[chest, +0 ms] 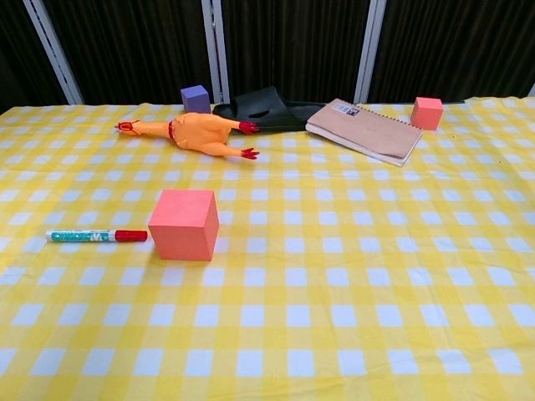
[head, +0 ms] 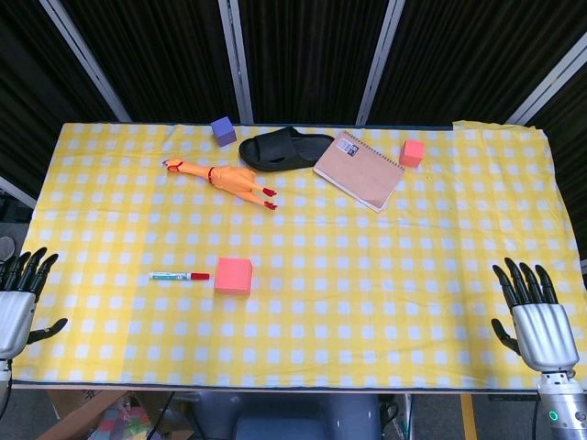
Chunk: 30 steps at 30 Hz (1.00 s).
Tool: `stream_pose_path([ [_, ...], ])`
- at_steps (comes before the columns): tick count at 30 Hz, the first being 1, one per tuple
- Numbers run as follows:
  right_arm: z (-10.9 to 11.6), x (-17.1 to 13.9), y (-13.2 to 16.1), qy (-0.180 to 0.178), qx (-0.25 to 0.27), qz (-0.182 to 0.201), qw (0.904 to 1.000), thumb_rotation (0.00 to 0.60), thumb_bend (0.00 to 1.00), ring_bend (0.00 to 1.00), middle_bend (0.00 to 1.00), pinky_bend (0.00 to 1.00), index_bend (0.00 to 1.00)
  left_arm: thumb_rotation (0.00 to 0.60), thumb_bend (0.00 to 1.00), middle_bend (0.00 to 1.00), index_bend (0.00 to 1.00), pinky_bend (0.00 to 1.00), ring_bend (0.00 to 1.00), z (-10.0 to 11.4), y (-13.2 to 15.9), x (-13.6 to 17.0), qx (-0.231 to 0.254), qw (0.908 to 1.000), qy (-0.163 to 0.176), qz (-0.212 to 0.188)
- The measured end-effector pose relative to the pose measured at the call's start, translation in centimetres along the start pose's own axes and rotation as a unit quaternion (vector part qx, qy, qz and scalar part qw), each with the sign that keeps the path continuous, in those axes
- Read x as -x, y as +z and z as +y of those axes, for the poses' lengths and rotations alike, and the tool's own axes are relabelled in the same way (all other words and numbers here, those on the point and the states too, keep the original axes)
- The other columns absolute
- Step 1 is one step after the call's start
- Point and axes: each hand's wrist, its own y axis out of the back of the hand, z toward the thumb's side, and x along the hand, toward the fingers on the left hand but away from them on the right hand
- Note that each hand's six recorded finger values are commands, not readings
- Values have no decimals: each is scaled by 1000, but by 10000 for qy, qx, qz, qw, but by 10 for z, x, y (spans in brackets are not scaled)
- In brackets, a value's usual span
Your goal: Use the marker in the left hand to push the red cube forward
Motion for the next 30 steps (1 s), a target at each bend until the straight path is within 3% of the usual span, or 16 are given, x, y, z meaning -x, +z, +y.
stream_pose_path([
  [17, -2, 0, -1, 114, 127, -83, 9998, 600, 354, 0, 0, 0, 0, 600, 0, 0, 0, 11, 0, -3, 0, -1, 80, 9999, -125, 51],
  [26, -2, -2, -1, 148, 127, -88, 9998, 600, 354, 0, 0, 0, 0, 600, 0, 0, 0, 24, 0, 0, 4, -20, 150, 9998, -123, 13],
  [30, -2, -2, -1, 142, 151, -90, 9997, 600, 355, 0, 0, 0, 0, 600, 12, 0, 123, 30, 0, -2, 12, -39, 38, 9997, -210, -72],
])
